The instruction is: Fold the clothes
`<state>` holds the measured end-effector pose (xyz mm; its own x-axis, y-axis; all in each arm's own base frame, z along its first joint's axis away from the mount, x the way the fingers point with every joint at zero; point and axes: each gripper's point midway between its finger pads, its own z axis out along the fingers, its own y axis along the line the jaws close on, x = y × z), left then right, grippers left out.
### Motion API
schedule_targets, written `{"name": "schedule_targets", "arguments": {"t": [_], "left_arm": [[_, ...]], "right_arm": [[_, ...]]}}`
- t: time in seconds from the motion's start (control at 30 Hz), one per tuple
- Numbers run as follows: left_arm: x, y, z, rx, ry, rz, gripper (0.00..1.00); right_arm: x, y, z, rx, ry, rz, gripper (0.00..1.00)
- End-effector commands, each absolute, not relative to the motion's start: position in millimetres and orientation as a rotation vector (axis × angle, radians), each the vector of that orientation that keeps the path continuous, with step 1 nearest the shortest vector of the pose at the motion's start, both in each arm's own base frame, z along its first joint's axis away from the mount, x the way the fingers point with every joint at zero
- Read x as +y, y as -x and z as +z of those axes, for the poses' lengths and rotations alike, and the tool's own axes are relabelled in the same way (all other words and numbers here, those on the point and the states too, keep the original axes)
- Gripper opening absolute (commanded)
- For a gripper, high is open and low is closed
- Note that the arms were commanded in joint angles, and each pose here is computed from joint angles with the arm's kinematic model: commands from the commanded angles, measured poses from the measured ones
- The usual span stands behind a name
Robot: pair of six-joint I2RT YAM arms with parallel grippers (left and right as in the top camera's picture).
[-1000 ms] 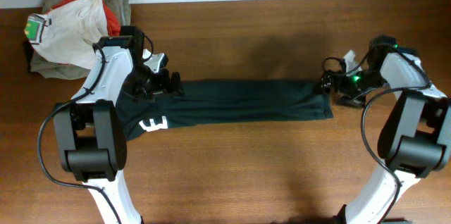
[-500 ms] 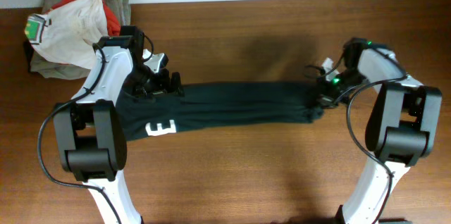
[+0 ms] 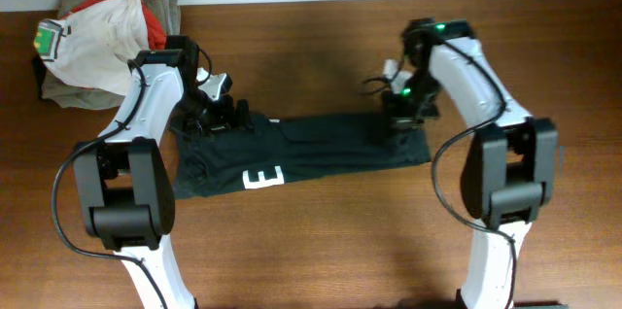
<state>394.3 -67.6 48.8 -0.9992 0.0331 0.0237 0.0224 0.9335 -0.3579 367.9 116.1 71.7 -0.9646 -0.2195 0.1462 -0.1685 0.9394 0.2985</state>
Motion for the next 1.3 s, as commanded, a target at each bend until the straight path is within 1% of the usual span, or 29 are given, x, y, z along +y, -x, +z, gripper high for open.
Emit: {"name": "schedule_targets", "arguments": {"t": [0.0, 0.03, 0.07, 0.1, 0.13, 0.17, 0.23, 0.3, 0.4, 0.43, 0.47, 0.5, 0.53, 0.57, 0.6, 0.73, 0.8, 0.87, 0.9, 0.97, 1.03, 1.07, 1.13, 1.2, 1.23, 1.27], "left_arm": [[-66, -399, 50, -3.074, 0.062, 0.565, 0.99], [-66, -399, 50, -3.074, 0.061, 0.564, 0.99], [-66, -398, 50, -3.073, 0.061, 0.564, 0.99], [-66, -398, 50, -3.072, 0.061, 0.564, 0.99], [-66, -398, 50, -3.072, 0.061, 0.564, 0.99], [-66, -398, 50, -3.072, 0.061, 0.564, 0.99], [-66, -398, 50, -3.072, 0.061, 0.563, 0.99], [-66, -398, 50, -3.071, 0.061, 0.564, 0.99], [-66, -398, 50, -3.071, 0.061, 0.564, 0.99], [-66, -398, 50, -3.071, 0.061, 0.564, 0.99], [-66, -398, 50, -3.072, 0.061, 0.564, 0.99], [-66, -398, 50, -3.071, 0.061, 0.564, 0.99], [-66, -398, 50, -3.071, 0.06, 0.564, 0.99], [-66, -398, 50, -3.071, 0.06, 0.564, 0.99], [-66, -398, 50, -3.071, 0.06, 0.564, 0.99], [-66, -398, 50, -3.071, 0.061, 0.564, 0.99], [-66, -398, 50, -3.071, 0.061, 0.564, 0.99], [-66, -398, 50, -3.071, 0.06, 0.564, 0.99], [-66, -398, 50, -3.071, 0.061, 0.563, 0.99], [-66, -398, 50, -3.071, 0.061, 0.564, 0.99], [-66, -398, 50, -3.071, 0.061, 0.564, 0.99], [-66, -398, 50, -3.071, 0.06, 0.564, 0.99], [-66, -398, 50, -3.071, 0.06, 0.564, 0.99], [-66, -398, 50, -3.071, 0.06, 0.564, 0.99], [-66, -398, 50, -3.07, 0.06, 0.563, 0.99], [-66, -398, 50, -3.071, 0.06, 0.564, 0.99]], "right_arm": [[153, -369, 82, -2.959, -0.44, -0.437, 0.05], [160, -369, 82, -2.964, -0.468, -0.44, 0.08], [169, -368, 81, -2.964, -0.505, -0.441, 0.15], [176, -365, 81, -2.961, -0.514, -0.439, 0.16], [183, -361, 81, -2.954, -0.516, -0.439, 0.55], [187, -358, 81, -2.945, -0.533, -0.435, 0.86], [187, -354, 82, -2.93, -0.529, -0.429, 0.86], [170, -355, 93, -2.921, -0.459, -0.424, 0.88], [138, -377, 108, -2.983, -0.341, -0.442, 0.87], [132, -382, 105, -2.998, -0.327, -0.448, 0.84], [131, -384, 100, -3.003, -0.323, -0.449, 0.72], [131, -385, 94, -3.008, -0.324, -0.45, 0.53], [132, -387, 82, -3.016, -0.304, -0.452, 0.36], [132, -386, 77, -3.012, -0.279, -0.452, 0.23], [135, -381, 67, -2.994, -0.265, -0.482, 0.13], [156, -370, 39, -2.971, -0.216, -0.538, 0.13], [177, -366, 31, -2.97, -0.211, -0.569, 0.13], [201, -360, 28, -2.976, -0.277, -0.575, 0.09], [209, -360, 28, -2.984, -0.299, -0.582, 0.09], [224, -360, 29, -3.001, -0.327, -0.599, 0.14], [229, -358, 29, -3.0, -0.346, -0.596, 0.15], [230, -359, 30, -3.0, -0.348, -0.6, 0.16], [227, -368, 47, -3.013, -0.33, -0.606, 0.13], [212, -393, 92, -3.076, -0.355, -0.595, 0.14], [202, -401, 105, -3.107, -0.332, -0.558, 0.2], [185, -412, 122, -3.152, -0.29, -0.517, 0.42]]}}
